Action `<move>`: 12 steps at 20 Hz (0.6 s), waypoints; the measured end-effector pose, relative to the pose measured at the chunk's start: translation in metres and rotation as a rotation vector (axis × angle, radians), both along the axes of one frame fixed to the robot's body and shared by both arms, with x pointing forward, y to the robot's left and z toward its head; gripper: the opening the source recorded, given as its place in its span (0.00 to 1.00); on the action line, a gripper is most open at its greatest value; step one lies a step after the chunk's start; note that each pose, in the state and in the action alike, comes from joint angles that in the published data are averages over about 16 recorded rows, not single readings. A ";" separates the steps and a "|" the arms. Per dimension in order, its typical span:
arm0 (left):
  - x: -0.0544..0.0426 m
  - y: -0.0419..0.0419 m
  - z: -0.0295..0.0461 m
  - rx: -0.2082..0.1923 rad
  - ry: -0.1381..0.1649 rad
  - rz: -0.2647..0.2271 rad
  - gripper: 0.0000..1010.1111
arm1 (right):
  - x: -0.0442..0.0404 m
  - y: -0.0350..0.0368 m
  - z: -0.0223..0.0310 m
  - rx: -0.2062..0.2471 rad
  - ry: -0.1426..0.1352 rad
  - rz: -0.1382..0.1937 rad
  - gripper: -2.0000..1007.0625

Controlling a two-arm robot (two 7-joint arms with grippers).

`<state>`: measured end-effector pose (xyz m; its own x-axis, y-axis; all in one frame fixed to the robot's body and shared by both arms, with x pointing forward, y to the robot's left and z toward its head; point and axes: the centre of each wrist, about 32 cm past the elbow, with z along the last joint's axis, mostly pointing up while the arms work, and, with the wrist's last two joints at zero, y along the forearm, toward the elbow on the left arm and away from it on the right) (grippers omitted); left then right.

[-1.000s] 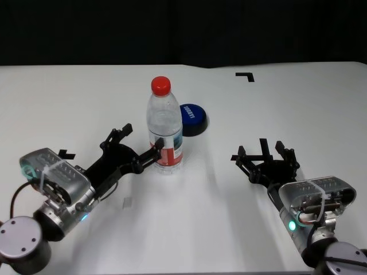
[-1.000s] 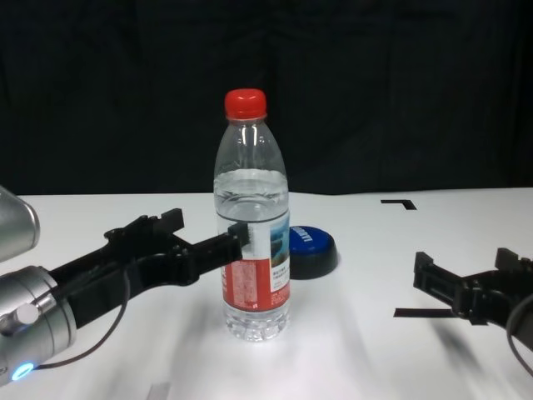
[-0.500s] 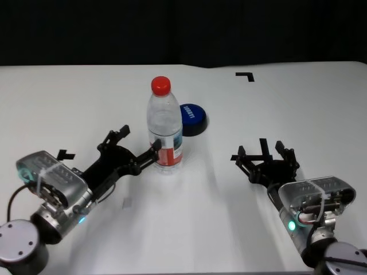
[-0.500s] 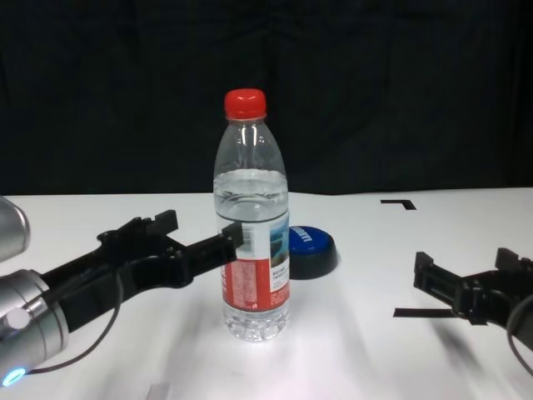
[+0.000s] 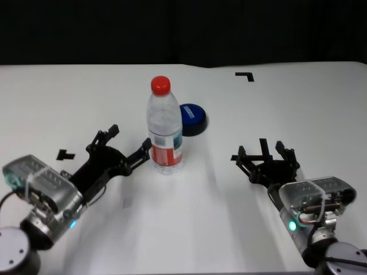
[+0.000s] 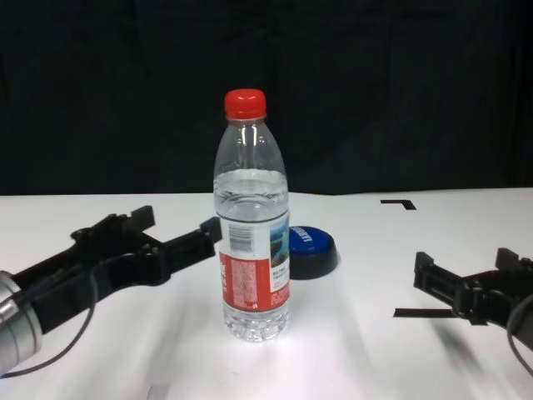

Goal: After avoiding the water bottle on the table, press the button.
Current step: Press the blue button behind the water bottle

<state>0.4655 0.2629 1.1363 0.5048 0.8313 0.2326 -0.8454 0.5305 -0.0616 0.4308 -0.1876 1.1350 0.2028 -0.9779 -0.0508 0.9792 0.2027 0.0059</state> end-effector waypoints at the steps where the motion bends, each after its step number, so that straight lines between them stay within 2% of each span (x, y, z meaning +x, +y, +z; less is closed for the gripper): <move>1: -0.0016 0.0009 0.0002 -0.001 -0.002 0.007 0.99 | 0.0000 0.0000 0.0000 0.000 0.000 0.000 1.00; 12: -0.0197 0.0086 0.0025 -0.010 -0.026 0.093 0.99 | 0.0000 0.0000 0.0000 0.000 0.000 0.000 1.00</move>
<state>0.4458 0.2716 1.1389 0.4191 0.8767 0.2361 -0.8890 0.4491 -0.0896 0.4308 -0.1876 1.1350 0.2028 -0.9779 -0.0508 0.9792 0.2028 0.0059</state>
